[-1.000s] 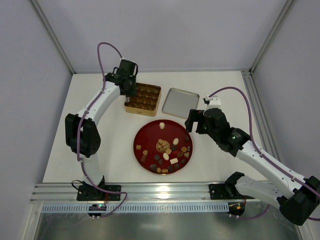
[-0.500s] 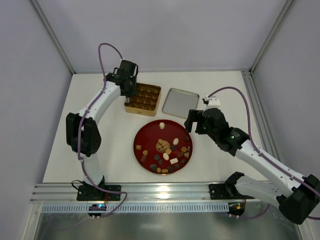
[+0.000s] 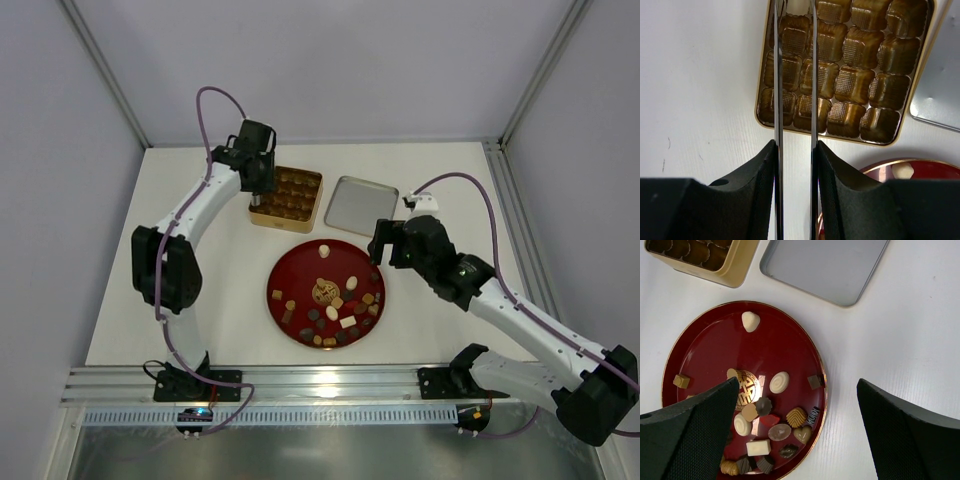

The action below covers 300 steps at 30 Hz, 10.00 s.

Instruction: Pack the chocolate

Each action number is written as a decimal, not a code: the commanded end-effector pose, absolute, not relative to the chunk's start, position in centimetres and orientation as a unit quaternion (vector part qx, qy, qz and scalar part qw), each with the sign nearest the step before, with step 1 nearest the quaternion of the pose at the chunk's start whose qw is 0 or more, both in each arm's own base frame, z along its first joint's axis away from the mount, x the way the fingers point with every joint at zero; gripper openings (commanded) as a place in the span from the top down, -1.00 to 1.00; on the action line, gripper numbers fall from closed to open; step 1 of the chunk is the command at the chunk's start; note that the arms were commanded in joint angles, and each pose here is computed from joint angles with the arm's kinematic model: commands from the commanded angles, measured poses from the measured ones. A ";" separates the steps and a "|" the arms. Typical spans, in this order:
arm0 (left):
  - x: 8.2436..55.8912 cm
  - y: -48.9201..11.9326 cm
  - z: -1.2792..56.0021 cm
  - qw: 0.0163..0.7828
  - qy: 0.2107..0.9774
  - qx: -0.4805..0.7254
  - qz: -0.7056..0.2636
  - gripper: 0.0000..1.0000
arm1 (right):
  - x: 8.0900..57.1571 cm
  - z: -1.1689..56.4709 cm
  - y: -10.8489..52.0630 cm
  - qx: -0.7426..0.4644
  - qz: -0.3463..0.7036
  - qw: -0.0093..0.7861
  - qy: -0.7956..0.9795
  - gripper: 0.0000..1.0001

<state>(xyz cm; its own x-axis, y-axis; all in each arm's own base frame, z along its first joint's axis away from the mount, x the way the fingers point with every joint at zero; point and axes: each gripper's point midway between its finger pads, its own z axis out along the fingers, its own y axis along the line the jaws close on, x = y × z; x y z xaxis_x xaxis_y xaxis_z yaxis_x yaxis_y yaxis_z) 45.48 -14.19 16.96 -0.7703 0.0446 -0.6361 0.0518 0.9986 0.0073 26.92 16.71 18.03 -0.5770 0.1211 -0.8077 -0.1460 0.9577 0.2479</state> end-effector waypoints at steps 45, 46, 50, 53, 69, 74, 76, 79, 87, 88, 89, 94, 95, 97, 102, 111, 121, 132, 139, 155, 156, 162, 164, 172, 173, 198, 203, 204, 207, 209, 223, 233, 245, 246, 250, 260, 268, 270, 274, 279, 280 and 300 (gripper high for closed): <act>16.3 -22.5 17.4 0.243 0.937 0.201 -0.151 0.17 | 27.4 19.7 15.5 0.017 0.138 0.487 0.862 -1.00; 16.3 -22.6 17.3 0.241 0.938 0.201 -0.149 0.17 | 27.4 19.7 15.5 0.016 0.138 0.487 0.862 -0.99; 16.2 -22.6 16.4 0.234 0.941 0.207 -0.129 0.17 | 27.3 19.5 15.5 0.016 0.139 0.485 0.863 -0.99; 16.2 -22.8 16.0 0.232 0.942 0.212 -0.120 0.17 | 27.2 19.4 15.4 0.018 0.138 0.484 0.864 -1.00; 15.9 -23.2 14.5 0.218 0.945 0.222 -0.100 0.17 | 27.0 18.9 15.2 0.021 0.138 0.483 0.864 -0.99; 15.9 -23.5 14.3 0.214 0.945 0.226 -0.099 0.17 | 27.0 18.8 15.2 0.021 0.138 0.482 0.865 -0.99; 15.9 -23.5 14.2 0.214 0.945 0.227 -0.095 0.18 | 27.0 18.8 15.2 0.021 0.138 0.482 0.865 -0.99; 15.9 -23.6 14.0 0.212 0.946 0.227 -0.094 0.18 | 27.0 18.7 15.2 0.021 0.139 0.482 0.865 -0.99; 16.0 -23.7 14.2 0.213 0.945 0.229 -0.093 0.23 | 26.9 18.6 15.1 0.022 0.138 0.482 0.865 -0.99; 16.0 -23.7 14.2 0.213 0.945 0.228 -0.093 0.25 | 26.9 18.7 15.2 0.022 0.139 0.483 0.864 -0.99; 16.1 -23.7 14.2 0.214 0.945 0.229 -0.091 0.27 | 26.9 18.6 15.2 0.021 0.139 0.481 0.865 -1.00; 16.2 -23.7 14.4 0.216 0.945 0.229 -0.091 0.35 | 27.0 18.6 15.3 0.022 0.140 0.481 0.865 -0.99; 16.2 -23.7 14.5 0.219 0.944 0.230 -0.090 0.36 | 27.0 18.4 15.3 0.021 0.139 0.480 0.866 -1.00; 16.3 -23.7 14.7 0.222 0.944 0.229 -0.089 0.38 | 27.0 18.4 15.3 0.022 0.138 0.480 0.866 -0.99; 16.7 -23.6 15.1 0.229 0.942 0.231 -0.084 0.41 | 27.0 18.6 15.3 0.021 0.139 0.482 0.865 -0.99; 17.7 -23.8 16.9 0.260 0.934 0.227 -0.087 0.43 | 27.1 18.6 15.2 0.021 0.137 0.483 0.865 -0.99; 21.1 -23.5 20.6 0.304 0.926 0.203 -0.094 0.44 | 27.2 19.2 15.0 0.020 0.137 0.487 0.862 -0.99; 31.2 -20.4 24.5 0.365 0.921 0.114 -0.079 0.45 | 27.3 20.3 15.2 0.010 0.139 0.490 0.861 -0.99; 38.3 -18.6 24.8 0.386 0.918 0.070 -0.051 0.45 | 27.1 20.6 15.1 0.007 0.143 0.491 0.859 -1.00; 46.2 -18.2 21.2 0.367 0.928 0.065 -0.015 0.46 | 26.2 20.1 14.0 0.015 0.135 0.489 0.861 -1.00; 46.2 -18.1 20.9 0.364 0.929 0.065 -0.012 0.46 | 26.2 20.0 14.0 0.015 0.136 0.489 0.861 -1.00; 46.2 -17.8 19.9 0.350 0.934 0.068 -0.003 0.46 | 26.2 19.9 14.0 0.015 0.137 0.488 0.862 -1.00; 46.0 -17.7 19.9 0.349 0.935 0.068 -0.001 0.46 | 26.2 19.8 14.0 0.015 0.135 0.488 0.862 -0.99; 45.6 -17.5 19.2 0.338 0.938 0.077 0.003 0.42 | 26.3 19.3 14.2 0.015 0.137 0.483 0.865 -0.99; 45.6 -17.5 19.1 0.336 0.939 0.076 0.004 0.42 | 26.3 19.3 14.2 0.015 0.137 0.483 0.865 -1.00; 44.9 -17.0 18.7 0.331 0.940 0.081 0.012 0.24 | 26.1 19.1 14.3 0.017 0.143 0.480 0.865 -1.00; 45.0 -16.9 19.7 0.337 0.938 0.083 0.014 0.22 | 26.1 19.3 14.2 0.018 0.142 0.481 0.865 -1.00; 44.9 -16.9 19.9 0.338 0.937 0.083 0.011 0.22 | 26.1 19.3 14.3 0.018 0.143 0.482 0.864 -1.00; 44.4 -17.3 21.5 0.350 0.933 0.080 -0.008 0.22 | 26.1 19.4 14.2 0.020 0.143 0.483 0.864 -1.00; 43.8 -17.7 22.8 0.358 0.930 0.079 -0.031 0.22 | 26.2 19.4 14.3 0.019 0.143 0.484 0.863 -1.00; 33.1 -19.9 26.0 0.356 0.919 0.122 -0.120 0.23 | 26.7 19.8 14.3 0.020 0.138 0.488 0.861 -1.00; 23.7 -22.4 24.1 0.334 0.915 0.176 -0.143 0.23 | 27.5 20.3 13.6 0.029 0.134 0.492 0.860 -0.99; 16.5 -26.2 20.0 0.266 0.918 0.226 -0.190 0.23 | 27.7 19.5 13.0 0.035 0.124 0.485 0.865 -0.99; 16.0 -26.7 19.7 0.261 0.917 0.230 -0.193 0.23 | 27.7 19.3 13.0 0.034 0.124 0.482 0.866 -1.00; 14.5 -27.7 18.9 0.248 0.915 0.243 -0.204 0.22 | 27.7 19.1 13.0 0.036 0.123 0.481 0.867 -0.99; 13.1 -27.1 17.7 0.237 0.920 0.258 -0.178 0.22 | 27.6 18.6 12.9 0.036 0.123 0.477 0.869 -0.99; 12.8 -27.4 17.5 0.233 0.919 0.265 -0.174 0.21 | 27.5 18.3 13.0 0.037 0.126 0.474 0.870 -0.99; 12.8 -27.7 17.3 0.231 0.919 0.269 -0.173 0.21 | 27.5 18.3 13.0 0.036 0.127 0.474 0.870 -1.00; 12.8 -27.8 16.7 0.224 0.921 0.275 -0.163 0.21 | 27.4 18.3 13.0 0.036 0.126 0.475 0.870 -1.00; 12.9 -28.1 16.1 0.222 0.921 0.280 -0.156 0.21 | 27.3 18.1 12.8 0.038 0.125 0.474 0.871 -1.00; 12.9 -28.1 15.9 0.221 0.922 0.280 -0.154 0.21 | 27.4 18.1 12.9 0.037 0.127 0.474 0.870 -0.99; 13.7 -28.4 14.7 0.223 0.924 0.280 -0.131 0.22 | 27.2 17.8 12.8 0.038 0.128 0.472 0.871 -0.99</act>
<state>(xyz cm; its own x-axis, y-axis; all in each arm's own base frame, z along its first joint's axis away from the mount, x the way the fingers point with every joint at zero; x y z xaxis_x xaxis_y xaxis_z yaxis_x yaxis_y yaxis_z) 12.94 -27.48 14.12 -0.7634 0.4706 -0.4425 0.5707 0.8122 -0.1209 26.82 12.72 16.65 -0.5878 0.1626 -0.7925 -0.0491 0.9706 0.2356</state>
